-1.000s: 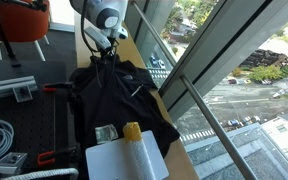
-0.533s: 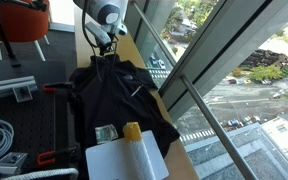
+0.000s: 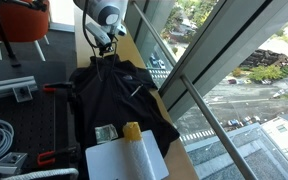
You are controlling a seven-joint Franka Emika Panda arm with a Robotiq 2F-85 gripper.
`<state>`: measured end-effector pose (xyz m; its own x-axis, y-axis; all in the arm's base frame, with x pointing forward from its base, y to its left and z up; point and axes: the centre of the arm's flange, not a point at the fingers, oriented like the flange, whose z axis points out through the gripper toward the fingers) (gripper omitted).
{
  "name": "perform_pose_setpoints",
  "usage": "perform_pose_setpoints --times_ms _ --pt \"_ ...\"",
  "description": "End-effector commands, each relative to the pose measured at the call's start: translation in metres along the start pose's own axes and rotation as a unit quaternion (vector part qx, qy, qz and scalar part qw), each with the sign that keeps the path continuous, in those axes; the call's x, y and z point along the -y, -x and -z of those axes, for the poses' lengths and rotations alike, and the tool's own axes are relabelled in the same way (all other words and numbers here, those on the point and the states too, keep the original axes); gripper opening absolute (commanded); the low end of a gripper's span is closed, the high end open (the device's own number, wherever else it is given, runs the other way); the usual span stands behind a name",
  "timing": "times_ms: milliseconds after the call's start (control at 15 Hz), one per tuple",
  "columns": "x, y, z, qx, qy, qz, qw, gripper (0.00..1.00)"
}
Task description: Close the zip of the jersey
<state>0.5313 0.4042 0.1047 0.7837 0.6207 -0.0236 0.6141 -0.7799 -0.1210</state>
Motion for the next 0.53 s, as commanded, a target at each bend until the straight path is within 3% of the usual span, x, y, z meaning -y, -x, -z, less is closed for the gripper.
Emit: perform_pose_setpoints --times_ms 0,467 --pt "0.008 -0.01 0.002 -0.004 -0.011 -0.003 0.9999 0.0" --pt "-0.014 0.009 0.007 -0.001 -0.003 -0.014 0.9999 0.0"
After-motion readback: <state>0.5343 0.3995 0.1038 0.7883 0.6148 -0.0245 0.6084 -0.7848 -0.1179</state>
